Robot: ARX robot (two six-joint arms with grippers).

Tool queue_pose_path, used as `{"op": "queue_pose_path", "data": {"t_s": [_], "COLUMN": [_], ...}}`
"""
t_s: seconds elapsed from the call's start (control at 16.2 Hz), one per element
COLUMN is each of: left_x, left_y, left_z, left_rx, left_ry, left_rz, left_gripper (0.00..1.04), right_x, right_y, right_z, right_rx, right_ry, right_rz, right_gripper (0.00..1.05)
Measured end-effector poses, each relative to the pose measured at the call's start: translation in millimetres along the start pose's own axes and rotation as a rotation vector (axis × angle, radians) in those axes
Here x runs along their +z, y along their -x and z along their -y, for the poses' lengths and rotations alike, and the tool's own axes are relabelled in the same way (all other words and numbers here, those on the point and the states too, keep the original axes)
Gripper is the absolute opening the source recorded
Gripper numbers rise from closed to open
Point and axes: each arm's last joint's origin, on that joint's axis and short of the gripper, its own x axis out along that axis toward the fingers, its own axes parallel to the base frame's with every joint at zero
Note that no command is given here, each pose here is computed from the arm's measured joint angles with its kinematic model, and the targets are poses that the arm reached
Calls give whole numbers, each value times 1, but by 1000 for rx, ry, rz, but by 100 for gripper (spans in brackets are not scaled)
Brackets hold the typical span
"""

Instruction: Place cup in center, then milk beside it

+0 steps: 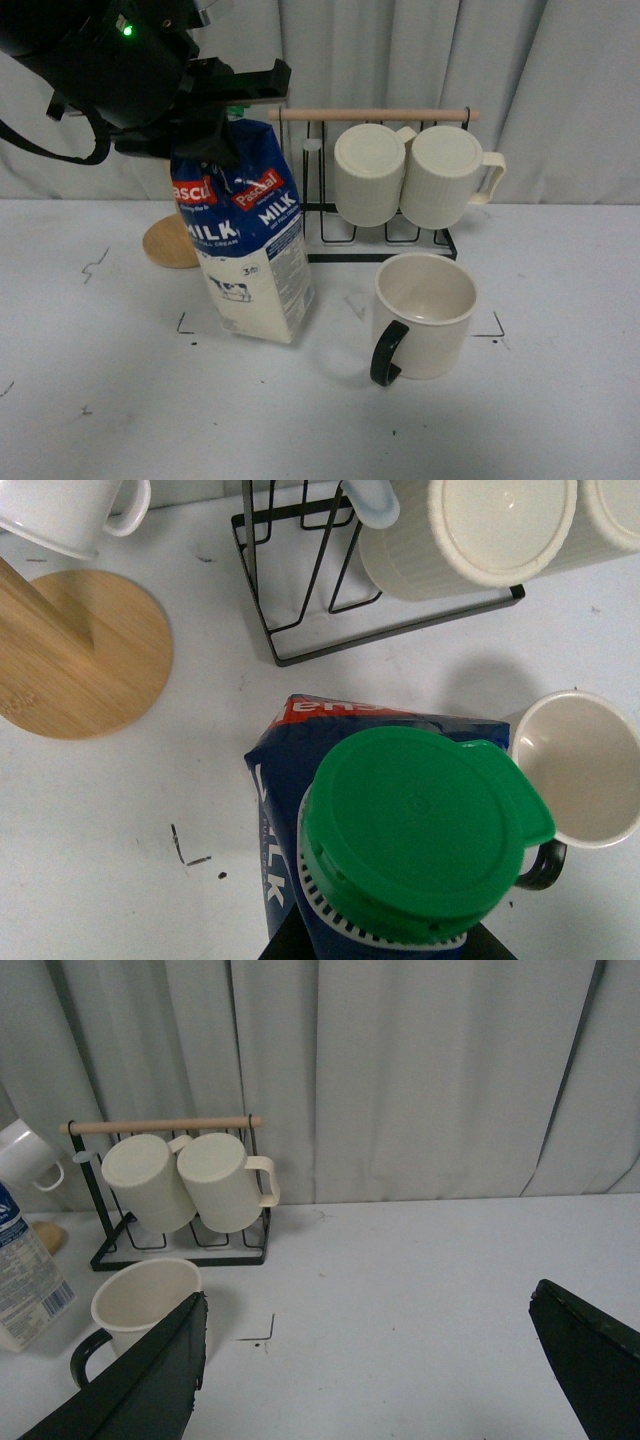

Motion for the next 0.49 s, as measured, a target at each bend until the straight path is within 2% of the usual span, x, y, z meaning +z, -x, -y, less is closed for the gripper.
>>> {"op": "queue_pose_path", "data": {"t_s": [0.25, 0.49], "left_x": [0, -6], "left_y": [-2, -13], "left_z": [12, 30], "left_rx": [46, 27], "left_ry": [-10, -22], "left_rz": [9, -9], "left_gripper": [5, 5], "right_x": [0, 0], "right_y": [0, 0], "right_z": [0, 0], "right_rx": [0, 0], "right_ry": [0, 0], "right_rz": [0, 0], "right_gripper": [98, 98]}}
